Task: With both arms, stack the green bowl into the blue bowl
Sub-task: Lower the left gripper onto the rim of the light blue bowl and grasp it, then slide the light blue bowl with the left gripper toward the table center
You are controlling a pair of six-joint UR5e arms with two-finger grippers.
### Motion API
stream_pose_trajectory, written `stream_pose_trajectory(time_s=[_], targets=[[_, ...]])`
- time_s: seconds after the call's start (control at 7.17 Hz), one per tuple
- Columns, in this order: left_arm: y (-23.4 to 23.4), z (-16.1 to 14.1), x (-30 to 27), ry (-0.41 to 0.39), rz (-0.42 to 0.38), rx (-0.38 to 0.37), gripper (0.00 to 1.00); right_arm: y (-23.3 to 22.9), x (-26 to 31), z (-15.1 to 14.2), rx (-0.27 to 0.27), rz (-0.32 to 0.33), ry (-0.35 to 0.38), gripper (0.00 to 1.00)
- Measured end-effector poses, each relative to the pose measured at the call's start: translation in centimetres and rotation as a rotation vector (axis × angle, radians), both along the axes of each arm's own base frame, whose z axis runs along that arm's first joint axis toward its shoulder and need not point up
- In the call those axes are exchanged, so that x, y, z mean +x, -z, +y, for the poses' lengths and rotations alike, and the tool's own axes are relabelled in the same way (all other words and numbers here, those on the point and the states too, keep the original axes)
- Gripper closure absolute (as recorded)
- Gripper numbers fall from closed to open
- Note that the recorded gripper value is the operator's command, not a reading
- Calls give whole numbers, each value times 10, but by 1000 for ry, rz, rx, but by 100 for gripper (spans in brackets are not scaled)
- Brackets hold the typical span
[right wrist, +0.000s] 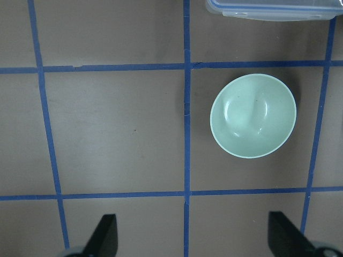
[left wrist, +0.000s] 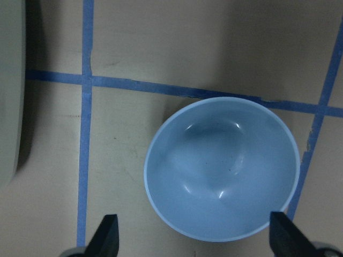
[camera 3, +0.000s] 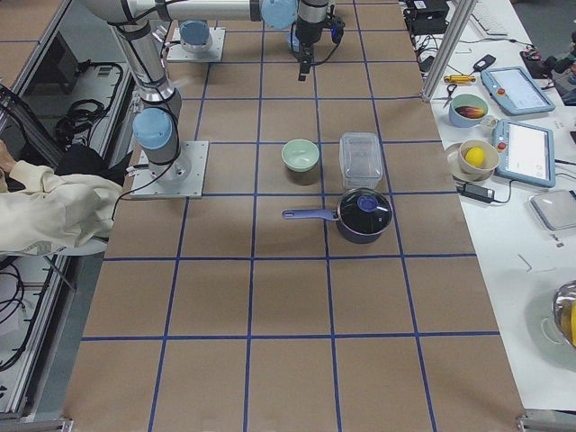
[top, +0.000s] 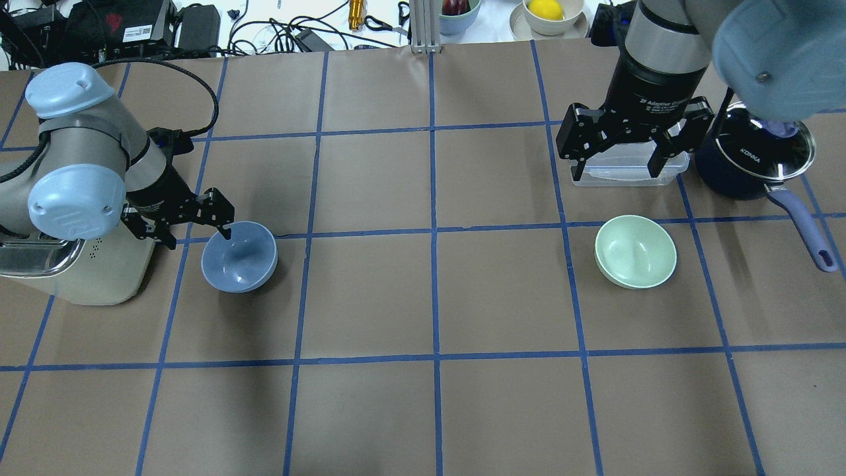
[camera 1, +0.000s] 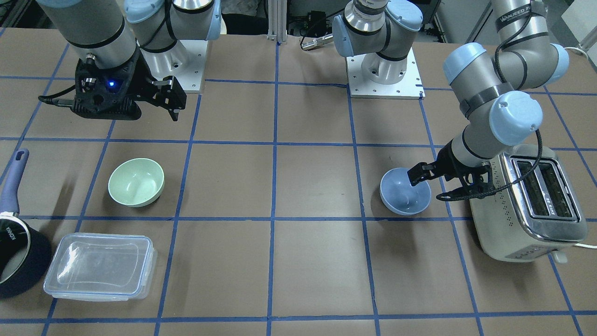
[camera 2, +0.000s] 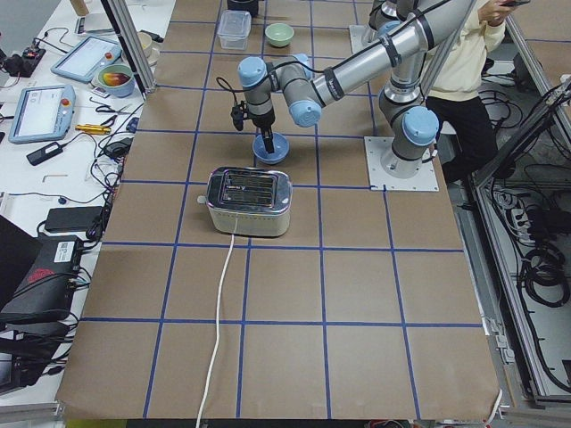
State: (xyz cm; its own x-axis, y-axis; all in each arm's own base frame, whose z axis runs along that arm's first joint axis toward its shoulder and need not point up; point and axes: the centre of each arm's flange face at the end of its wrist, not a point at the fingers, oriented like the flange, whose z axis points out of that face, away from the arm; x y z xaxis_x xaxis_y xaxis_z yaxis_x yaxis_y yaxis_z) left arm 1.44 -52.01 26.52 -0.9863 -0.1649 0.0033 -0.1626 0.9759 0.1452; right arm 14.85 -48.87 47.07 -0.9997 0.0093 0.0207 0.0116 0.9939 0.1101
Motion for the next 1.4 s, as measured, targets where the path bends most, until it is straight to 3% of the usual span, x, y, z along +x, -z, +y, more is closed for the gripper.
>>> stream_pose_trajectory(time_s=[0.28,0.42,0.56,0.7,0.84,1.4], targets=[[22,-2,5,-8,-1,29,10,1,0,-1,2,1,0,0],[33,-3,7,-5,-14,53,23,1,0,-1,2,1,0,0],[43,-2,10,0,-28,77,40,2,0,-2,2,1,0,0],[52,-1,10,2,-31,96,81,2,0,-2,2,2,0,0],[57,-1,11,3,-32,107,100,1,0,-2,2,2,-1,0],[45,-8,13,5,-61,87,100,0,-2,-3,-3,11,-9,0]])
